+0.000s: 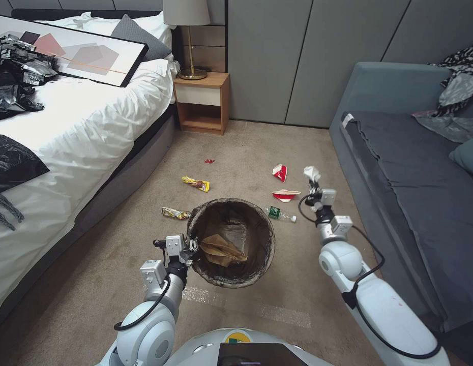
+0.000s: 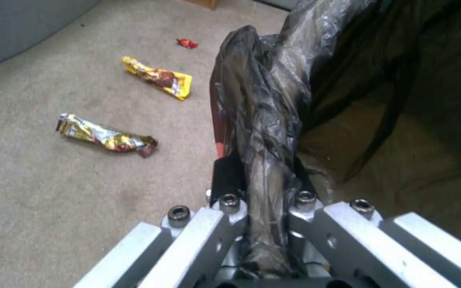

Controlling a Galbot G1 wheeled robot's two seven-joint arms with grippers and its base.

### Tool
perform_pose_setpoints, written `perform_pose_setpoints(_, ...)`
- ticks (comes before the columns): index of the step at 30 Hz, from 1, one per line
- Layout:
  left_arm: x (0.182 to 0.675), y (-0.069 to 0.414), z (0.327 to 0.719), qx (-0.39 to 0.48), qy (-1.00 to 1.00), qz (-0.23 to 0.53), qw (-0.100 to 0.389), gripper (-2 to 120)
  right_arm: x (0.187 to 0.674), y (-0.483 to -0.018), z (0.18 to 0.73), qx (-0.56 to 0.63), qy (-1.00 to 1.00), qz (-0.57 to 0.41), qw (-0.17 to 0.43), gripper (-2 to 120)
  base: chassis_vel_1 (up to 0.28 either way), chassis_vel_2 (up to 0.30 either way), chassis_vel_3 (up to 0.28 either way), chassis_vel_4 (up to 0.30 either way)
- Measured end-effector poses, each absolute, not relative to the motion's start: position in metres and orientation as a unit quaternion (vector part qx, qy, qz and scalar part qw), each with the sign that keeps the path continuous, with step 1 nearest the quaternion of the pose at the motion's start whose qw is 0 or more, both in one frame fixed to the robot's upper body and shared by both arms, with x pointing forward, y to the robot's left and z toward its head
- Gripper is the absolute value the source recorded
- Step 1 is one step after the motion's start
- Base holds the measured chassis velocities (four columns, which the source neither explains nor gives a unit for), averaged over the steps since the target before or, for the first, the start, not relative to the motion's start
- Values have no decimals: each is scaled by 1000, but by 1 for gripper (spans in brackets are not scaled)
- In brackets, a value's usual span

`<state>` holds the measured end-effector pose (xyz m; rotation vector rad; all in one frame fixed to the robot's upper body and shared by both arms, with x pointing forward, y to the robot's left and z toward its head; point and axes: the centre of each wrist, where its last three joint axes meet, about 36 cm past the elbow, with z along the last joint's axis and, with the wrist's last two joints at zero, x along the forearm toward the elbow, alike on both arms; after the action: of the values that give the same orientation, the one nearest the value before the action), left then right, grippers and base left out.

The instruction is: Pick up the trash bin, then pick up the garbage from the floor and place it into the trash bin.

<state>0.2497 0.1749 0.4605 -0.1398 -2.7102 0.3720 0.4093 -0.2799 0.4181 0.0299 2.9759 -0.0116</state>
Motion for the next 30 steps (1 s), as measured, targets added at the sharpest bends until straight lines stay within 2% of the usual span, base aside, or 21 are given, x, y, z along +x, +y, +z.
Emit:
perform_pose_setpoints(5, 250, 175, 457, -51, -969, 131, 205, 2, 382, -259, 471, -48, 987, 23, 150, 0, 0, 0, 0, 0)
perform_pose_setpoints(13, 251, 174, 456, -52, -968, 131, 208, 2, 345, -238, 501, -146, 972, 41, 181, 0, 0, 0, 0, 0)
perform_pose_setpoints(20, 251, 173, 456, -55, -966, 134, 213, 2, 324, -232, 504, -220, 958, 38, 177, 0, 0, 0, 0, 0)
perform_pose_setpoints(30, 253, 171, 457, -57, -965, 140, 214, 2, 297, -232, 484, -350, 928, -2, 129, 0, 0, 0, 0, 0)
